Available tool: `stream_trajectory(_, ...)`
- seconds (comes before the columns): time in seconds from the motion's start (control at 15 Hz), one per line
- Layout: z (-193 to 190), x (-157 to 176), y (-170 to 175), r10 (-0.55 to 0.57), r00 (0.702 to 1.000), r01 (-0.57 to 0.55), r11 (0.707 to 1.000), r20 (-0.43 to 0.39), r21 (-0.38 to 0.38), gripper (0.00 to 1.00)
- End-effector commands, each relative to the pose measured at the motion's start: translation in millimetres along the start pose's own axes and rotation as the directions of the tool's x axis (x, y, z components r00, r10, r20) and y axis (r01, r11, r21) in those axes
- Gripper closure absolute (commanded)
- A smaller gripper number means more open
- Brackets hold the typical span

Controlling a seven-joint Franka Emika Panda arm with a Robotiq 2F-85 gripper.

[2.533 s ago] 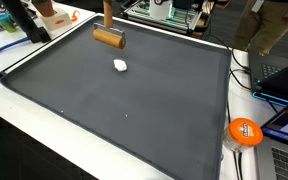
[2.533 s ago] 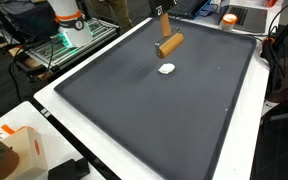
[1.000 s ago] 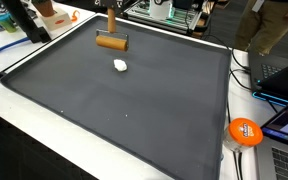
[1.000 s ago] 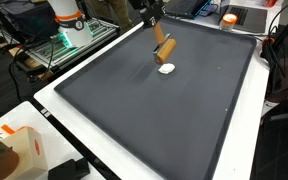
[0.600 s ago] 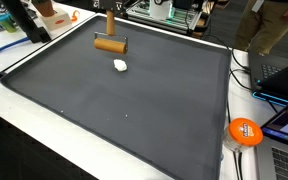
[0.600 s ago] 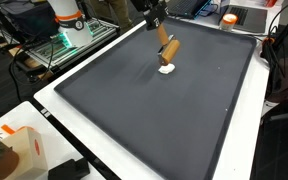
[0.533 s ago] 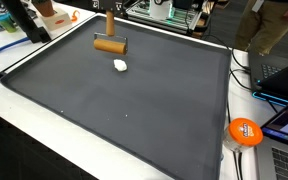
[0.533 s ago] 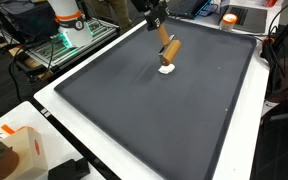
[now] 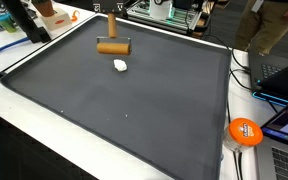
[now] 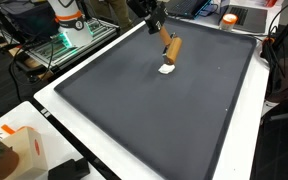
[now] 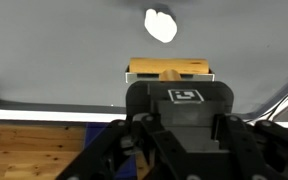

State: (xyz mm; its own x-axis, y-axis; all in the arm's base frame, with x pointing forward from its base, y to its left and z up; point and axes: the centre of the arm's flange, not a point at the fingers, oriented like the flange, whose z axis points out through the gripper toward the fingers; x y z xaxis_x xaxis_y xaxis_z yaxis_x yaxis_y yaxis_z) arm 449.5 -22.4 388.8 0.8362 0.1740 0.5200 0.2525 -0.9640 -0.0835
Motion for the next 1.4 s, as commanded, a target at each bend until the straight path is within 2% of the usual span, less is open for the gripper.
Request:
stream_trajectory(0.0,-3.5,-18.8,24.6,0.001,0.999,0.000,1.000,-0.044,0.027,0.78)
stream_trajectory(0.2,-4.0,-25.3,37.2,-0.008,0.999,0.010,0.999,-0.048,0.033,0.78)
stream_trajectory(0.4,2.3,-29.9,41.8,-0.068,0.997,0.068,0.997,-0.026,0.030,0.78)
stream_trajectory(0.53,2.6,-31.8,45.0,-0.054,0.998,0.055,0.997,-0.019,0.050,0.78)
stream_trajectory(0.6,1.7,-27.4,40.3,-0.057,0.998,0.058,0.998,-0.007,0.019,0.53)
stream_trajectory(0.73,2.4,-29.2,41.8,-0.054,0.999,0.054,0.998,-0.004,0.025,0.53)
stream_trajectory(0.8,2.5,-29.3,41.9,-0.053,0.999,0.053,0.998,-0.004,0.026,0.78)
stream_trajectory(1.33,9.2,-18.7,18.7,-0.113,0.991,0.115,0.993,-0.071,0.025,0.78)
